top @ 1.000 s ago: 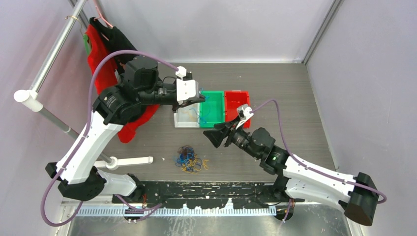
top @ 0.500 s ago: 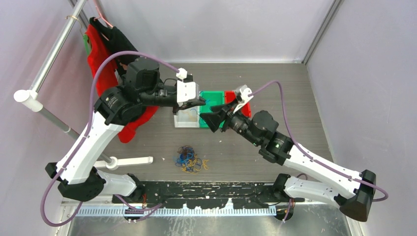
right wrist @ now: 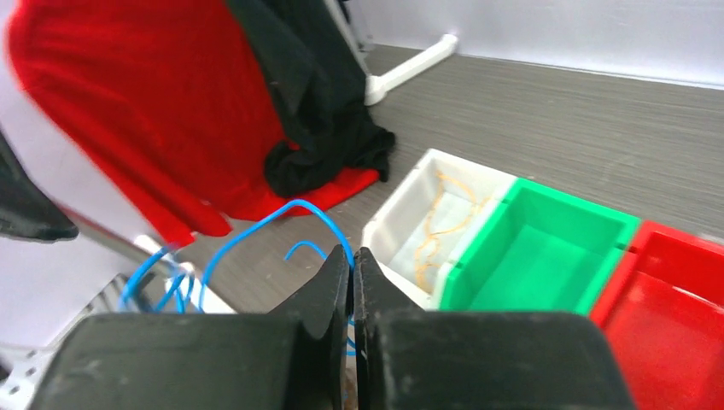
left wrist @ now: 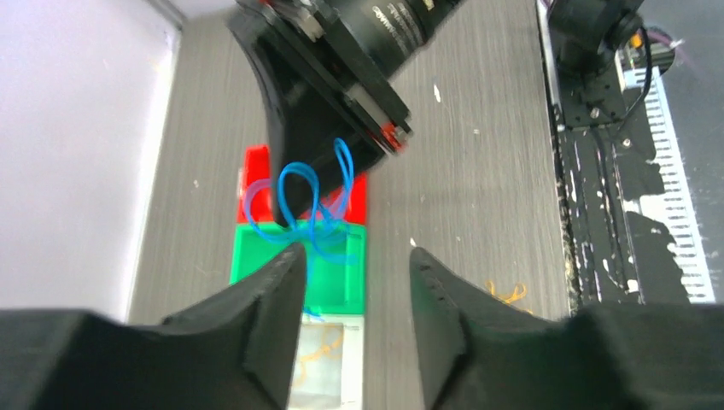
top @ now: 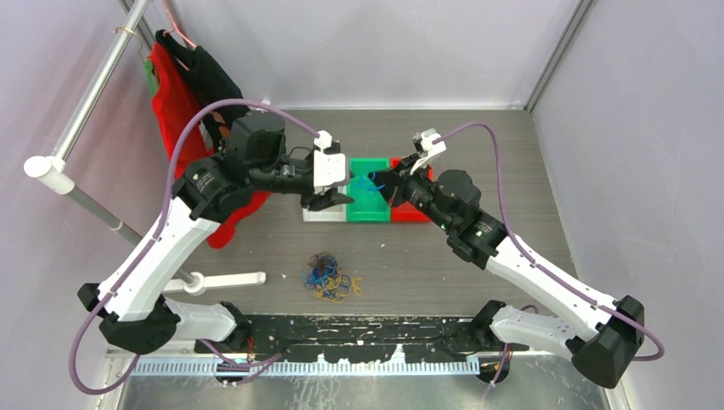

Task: Untangle the cables
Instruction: Place the cable in the bin.

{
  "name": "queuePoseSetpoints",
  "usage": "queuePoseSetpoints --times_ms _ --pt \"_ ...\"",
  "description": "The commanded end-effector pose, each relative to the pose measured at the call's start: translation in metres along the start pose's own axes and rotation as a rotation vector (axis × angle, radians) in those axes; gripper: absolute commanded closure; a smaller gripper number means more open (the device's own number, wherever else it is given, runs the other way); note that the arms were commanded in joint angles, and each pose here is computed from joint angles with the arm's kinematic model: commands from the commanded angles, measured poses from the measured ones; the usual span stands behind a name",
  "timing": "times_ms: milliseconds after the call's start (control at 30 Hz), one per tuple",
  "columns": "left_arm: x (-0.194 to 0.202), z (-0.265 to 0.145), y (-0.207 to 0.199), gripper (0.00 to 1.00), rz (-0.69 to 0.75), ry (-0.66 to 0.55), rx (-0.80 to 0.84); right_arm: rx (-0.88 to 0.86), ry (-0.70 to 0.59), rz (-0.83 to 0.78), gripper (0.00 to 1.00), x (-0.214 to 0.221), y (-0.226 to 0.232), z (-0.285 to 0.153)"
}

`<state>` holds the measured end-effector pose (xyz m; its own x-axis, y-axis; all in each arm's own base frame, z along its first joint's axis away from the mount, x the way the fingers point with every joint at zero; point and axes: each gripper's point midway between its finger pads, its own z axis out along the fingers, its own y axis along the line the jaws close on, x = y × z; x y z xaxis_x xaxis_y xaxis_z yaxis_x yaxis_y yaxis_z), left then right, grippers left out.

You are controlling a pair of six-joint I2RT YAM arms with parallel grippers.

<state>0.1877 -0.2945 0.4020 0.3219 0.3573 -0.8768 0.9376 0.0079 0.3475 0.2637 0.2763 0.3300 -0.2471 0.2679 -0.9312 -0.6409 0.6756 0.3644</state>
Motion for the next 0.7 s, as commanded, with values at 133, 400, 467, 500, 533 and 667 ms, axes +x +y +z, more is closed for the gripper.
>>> queuePoseSetpoints --times_ms 133,400,467,500,533,667 --pt "0.063 -0.014 0.001 0.10 0.045 0.246 -0.076 0.198 0.090 0.033 0.95 0.004 -0.064 0.016" --pt "0.097 -0.037 0.004 0.01 -0.086 0.364 -0.123 0.395 0.253 -0.034 0.95 0.037 -0.121 0.047" --pt "0.100 -0.044 0.008 0.01 -0.119 0.367 -0.150 0.404 0.280 -0.029 0.95 0.048 -0.127 0.059" --pt "0.102 -0.048 0.010 0.01 -0.132 0.368 -0.164 0.412 0.292 -0.030 0.95 0.053 -0.131 0.065" --pt "0.102 -0.052 0.011 0.01 -0.136 0.365 -0.175 0.431 0.304 -0.026 0.96 0.059 -0.137 0.071" --pt "0.101 -0.064 0.010 0.01 -0.127 0.359 -0.216 0.499 0.310 0.011 0.96 0.073 -0.160 0.084"
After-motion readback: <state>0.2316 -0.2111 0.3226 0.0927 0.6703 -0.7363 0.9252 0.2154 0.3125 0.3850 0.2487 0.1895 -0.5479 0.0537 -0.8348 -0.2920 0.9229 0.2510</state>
